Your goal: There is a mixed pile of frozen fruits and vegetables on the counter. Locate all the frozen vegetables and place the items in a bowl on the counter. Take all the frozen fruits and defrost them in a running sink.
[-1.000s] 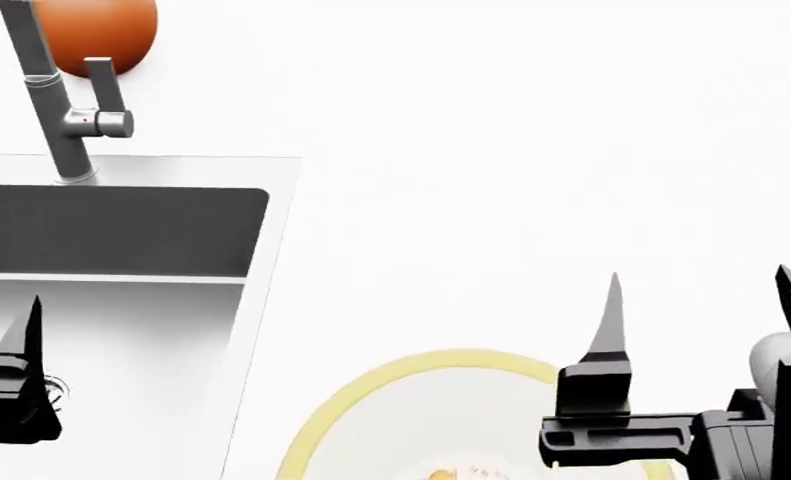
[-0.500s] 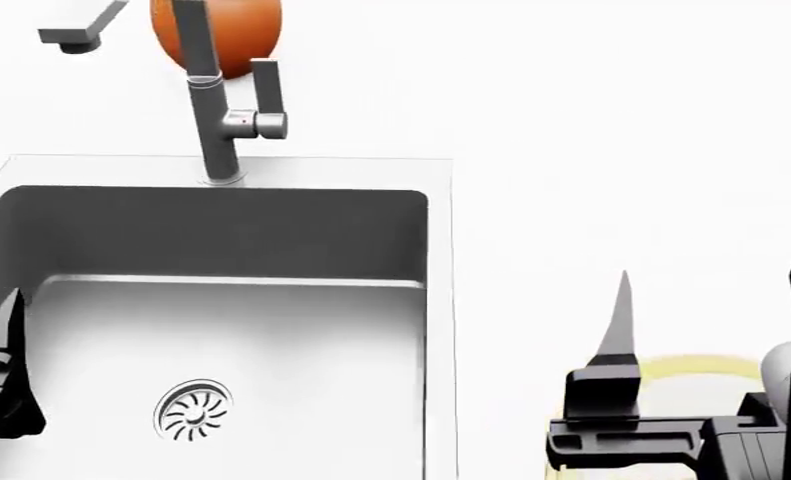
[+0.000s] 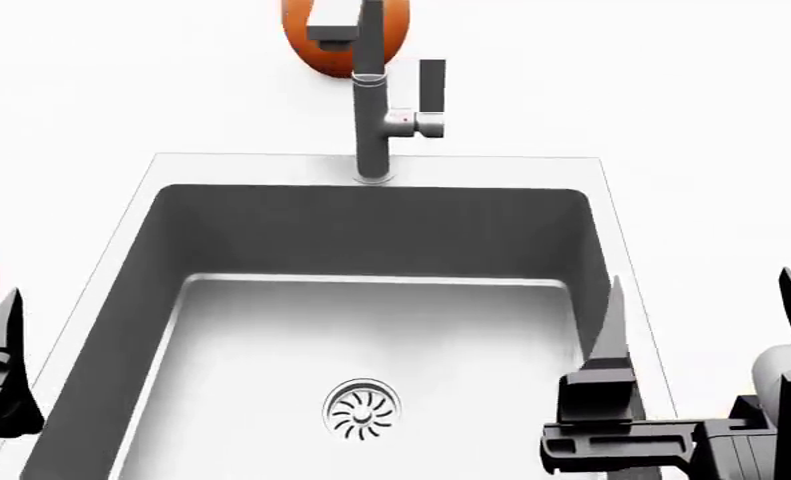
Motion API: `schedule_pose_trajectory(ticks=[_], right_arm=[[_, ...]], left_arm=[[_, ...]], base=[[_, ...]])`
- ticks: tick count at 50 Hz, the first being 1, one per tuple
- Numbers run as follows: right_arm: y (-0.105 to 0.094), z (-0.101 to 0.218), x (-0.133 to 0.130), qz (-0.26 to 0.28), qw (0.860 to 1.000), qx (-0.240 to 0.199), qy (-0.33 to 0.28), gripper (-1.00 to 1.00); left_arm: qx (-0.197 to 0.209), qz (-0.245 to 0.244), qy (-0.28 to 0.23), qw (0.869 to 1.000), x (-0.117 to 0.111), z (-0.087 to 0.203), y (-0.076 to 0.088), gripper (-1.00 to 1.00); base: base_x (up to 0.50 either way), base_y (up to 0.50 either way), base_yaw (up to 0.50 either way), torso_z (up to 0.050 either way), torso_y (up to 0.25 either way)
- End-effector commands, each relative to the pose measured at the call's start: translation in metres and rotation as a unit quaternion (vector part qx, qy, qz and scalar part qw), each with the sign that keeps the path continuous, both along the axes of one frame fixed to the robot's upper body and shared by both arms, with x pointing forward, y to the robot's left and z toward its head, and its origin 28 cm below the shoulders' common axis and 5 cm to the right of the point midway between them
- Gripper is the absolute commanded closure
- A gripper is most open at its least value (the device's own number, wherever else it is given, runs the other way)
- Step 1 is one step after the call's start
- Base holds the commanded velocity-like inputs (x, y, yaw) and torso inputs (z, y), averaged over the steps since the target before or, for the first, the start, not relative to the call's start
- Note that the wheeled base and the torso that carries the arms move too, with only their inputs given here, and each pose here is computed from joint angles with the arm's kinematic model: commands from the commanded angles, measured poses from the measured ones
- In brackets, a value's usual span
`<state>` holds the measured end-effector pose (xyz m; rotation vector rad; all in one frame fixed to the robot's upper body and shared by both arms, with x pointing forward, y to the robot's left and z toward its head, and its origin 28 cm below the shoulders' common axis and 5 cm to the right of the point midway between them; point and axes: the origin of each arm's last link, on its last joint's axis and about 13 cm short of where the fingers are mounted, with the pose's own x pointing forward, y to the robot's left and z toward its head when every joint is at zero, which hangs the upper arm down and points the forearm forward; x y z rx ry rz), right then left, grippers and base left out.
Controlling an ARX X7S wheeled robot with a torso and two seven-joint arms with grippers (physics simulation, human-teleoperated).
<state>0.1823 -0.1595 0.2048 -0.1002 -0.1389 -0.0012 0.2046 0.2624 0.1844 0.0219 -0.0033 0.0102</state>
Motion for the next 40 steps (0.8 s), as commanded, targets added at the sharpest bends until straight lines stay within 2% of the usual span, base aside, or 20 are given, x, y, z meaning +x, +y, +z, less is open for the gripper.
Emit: schedule_pose_trajectory(ticks=[1, 21, 32, 40], right_arm=[[0.0007, -0.0009, 0.0008, 0.001, 1.0, 0.002, 0.002, -1.0], [0.0008, -0.0029, 0.0007, 0.0, 1.0, 0.004, 0.007, -1.0], [0.0011, -0.0045, 0.0009, 0.002, 1.0, -0.004, 0.01, -1.0], [0.0015, -0.0049, -0.0011, -0.002, 1.0, -0.016, 0.014, -1.0]], left_arm=[[0.001, -0.003, -0.001, 1.0, 0.0002, 0.0001, -0.0011, -1.0], [0.002, -0.001, -0.001, 1.0, -0.0003, 0.0, 0.0002, -1.0], [0.003, -0.002, 0.0, 1.0, -0.0007, 0.0, 0.0001, -1.0], [0.004, -0.003, -0.001, 1.0, 0.0003, -0.0003, -0.0011, -1.0]], base=[[-0.38, 0.45, 0.0, 0.0, 0.0], [-0.46, 0.38, 0.0, 0.0, 0.0], [-0.03, 0.34, 0.0, 0.0, 0.0], [0.0, 0.1, 0.0, 0.0, 0.0]])
